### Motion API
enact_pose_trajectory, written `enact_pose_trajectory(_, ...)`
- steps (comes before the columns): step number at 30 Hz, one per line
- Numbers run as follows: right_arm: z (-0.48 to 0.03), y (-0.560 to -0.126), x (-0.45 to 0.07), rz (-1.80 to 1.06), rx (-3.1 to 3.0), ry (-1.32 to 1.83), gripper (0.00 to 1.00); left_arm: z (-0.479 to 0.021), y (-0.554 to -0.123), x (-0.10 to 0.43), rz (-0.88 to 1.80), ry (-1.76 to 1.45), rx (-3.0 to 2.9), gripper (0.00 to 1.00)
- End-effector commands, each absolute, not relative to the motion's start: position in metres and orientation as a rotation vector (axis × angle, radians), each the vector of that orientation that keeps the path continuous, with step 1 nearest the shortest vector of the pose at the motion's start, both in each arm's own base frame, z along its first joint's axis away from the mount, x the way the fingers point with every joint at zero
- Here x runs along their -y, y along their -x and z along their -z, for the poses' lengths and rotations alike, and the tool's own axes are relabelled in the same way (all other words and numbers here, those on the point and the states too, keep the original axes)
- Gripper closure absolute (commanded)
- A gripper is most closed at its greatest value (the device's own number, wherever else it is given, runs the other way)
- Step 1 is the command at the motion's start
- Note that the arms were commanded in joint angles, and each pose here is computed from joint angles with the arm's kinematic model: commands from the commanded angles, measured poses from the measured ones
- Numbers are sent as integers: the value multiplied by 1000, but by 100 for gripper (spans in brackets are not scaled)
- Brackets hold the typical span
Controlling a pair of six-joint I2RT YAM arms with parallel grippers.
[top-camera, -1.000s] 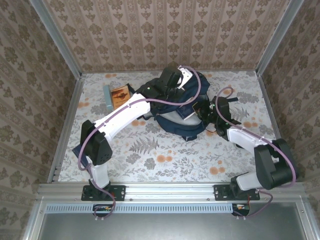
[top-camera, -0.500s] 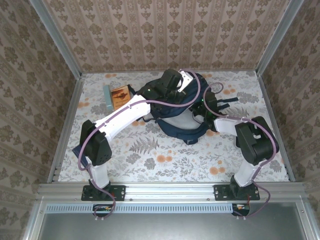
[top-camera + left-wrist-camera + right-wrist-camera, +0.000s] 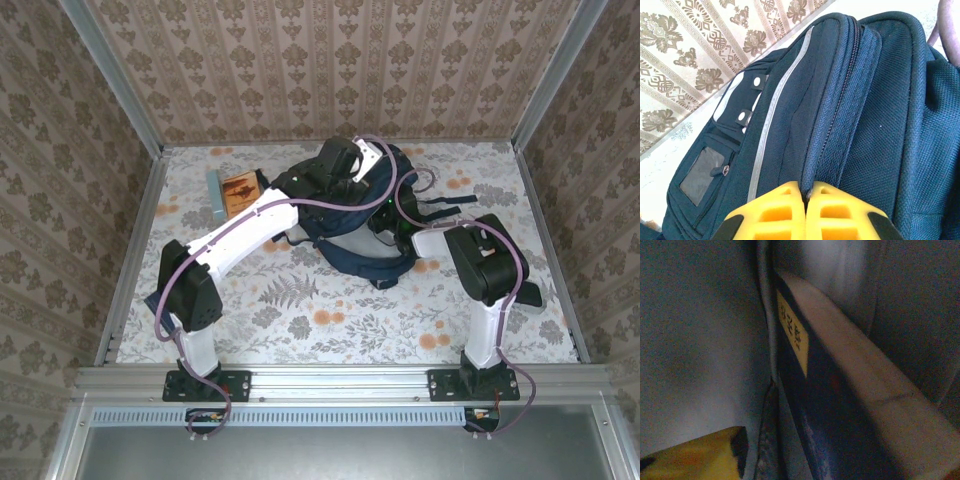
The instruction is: Pack the student bag
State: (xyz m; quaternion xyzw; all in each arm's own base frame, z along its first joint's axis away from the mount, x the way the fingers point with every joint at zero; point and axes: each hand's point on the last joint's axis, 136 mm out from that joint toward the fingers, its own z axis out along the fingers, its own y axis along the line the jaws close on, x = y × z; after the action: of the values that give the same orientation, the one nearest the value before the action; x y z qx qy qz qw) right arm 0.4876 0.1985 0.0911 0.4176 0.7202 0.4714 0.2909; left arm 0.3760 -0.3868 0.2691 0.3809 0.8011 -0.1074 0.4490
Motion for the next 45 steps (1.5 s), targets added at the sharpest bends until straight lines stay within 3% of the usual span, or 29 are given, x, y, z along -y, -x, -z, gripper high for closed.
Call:
enact_pose_trajectory(1, -108, -475, -194, -1238, -1945, -1077, 32, -347, -379, 385, 398, -796, -1814, 100)
enact_pose_trajectory(8, -114, -440, -165, -1183, -1991, -1138, 33, -335, -393, 379, 385, -782, -1858, 100)
enact_pose_trajectory(14, -102, -403, -142, -1179, -1983, -1293, 45, -321, -396, 374, 432, -766, -1907, 100)
enact_pose_trajectory(20, -105, -368, -104, -956, -2032, -1339, 49, -291, -397, 365, 437, -759, -1991, 100)
enact_pose_trajectory(23, -114, -343, -66, -721, -1994, -1337, 43, -272, -396, 356, 427, -766, -2039, 97)
enact_pose_trajectory(25, -126, -324, -39, -566, -1942, -1329, 37, -257, -393, 351, 423, -770, -2079, 91)
enact_pose_trajectory(32, -186, -306, -4, -340, -1866, -1086, 21, -228, -386, 307, 370, -614, -2216, 34)
enact_pose_trajectory(34, -194, -310, -7, -315, -1900, -1026, 17, -217, -388, 280, 288, -509, -2271, 24)
enact_pose_trajectory(39, -198, -342, -41, -382, -2053, -865, 10, -176, -380, 190, 44, -190, -2408, 10)
enact_pose_trajectory(45, -181, -376, -109, -460, -2241, -663, 7, -126, -336, 96, -174, 137, -2556, 4)
